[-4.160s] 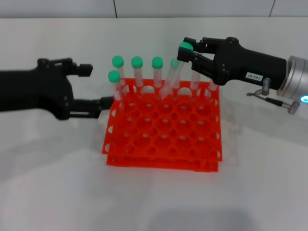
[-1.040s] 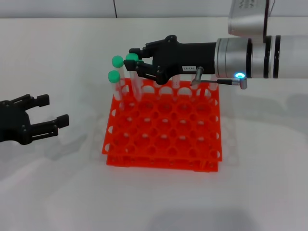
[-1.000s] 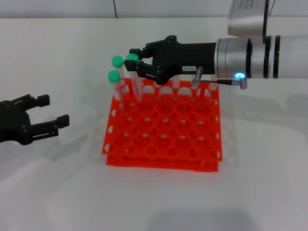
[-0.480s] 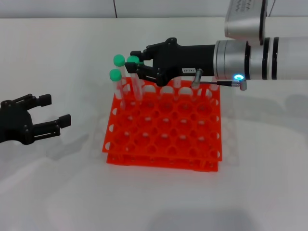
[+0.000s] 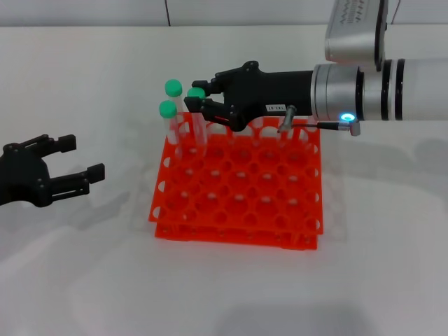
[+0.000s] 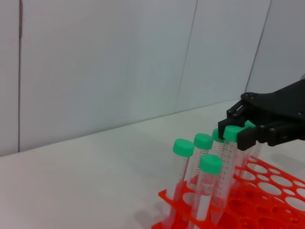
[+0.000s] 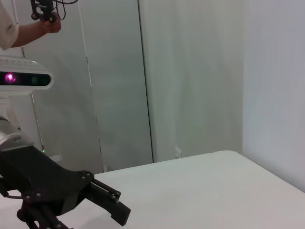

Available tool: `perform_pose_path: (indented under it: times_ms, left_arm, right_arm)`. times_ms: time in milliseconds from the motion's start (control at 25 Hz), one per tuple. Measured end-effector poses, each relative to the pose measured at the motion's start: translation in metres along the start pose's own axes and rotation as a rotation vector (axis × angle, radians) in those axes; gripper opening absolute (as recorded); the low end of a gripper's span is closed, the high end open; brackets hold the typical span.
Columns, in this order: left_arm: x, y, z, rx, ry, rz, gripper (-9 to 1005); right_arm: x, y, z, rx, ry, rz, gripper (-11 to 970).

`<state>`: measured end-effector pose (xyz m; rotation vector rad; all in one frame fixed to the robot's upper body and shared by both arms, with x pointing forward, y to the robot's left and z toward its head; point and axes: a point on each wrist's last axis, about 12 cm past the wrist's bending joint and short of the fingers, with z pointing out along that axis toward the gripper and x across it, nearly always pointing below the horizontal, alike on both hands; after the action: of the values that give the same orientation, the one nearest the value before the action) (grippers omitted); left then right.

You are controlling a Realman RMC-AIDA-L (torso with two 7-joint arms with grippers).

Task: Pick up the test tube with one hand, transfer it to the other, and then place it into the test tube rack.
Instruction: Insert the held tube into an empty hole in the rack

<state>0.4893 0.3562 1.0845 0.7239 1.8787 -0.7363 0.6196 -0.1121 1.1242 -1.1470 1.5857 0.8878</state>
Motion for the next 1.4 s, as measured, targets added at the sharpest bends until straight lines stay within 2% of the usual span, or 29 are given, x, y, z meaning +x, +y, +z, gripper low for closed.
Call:
perform_pose_path:
  times_ms: [840,1040,1240,1400]
  left_arm:
    - [0.0,0.001,0.0,-0.007,-0.001,-0.004,852]
    - [0.001,0.002,0.0,-0.017,0.001,-0.003,852]
    - [0.001,0.002,0.0,-0.017,0.001,-0.004,853]
    - [0.001,0.001,-0.002,-0.013,-0.001,-0.003,853]
  right_arm:
    - [0.001,0.003,0.0,-0.015,0.003,-0.013,266]
    - [-0.002,0.005,0.0,-0.02,-0.01,-0.022,501]
    - [-0.002,0.008,-0.005,-0.032,-0.032,-0.025,522]
    - [-0.001,0.015,-0.023,-0.071,-0.08,-0.037,535]
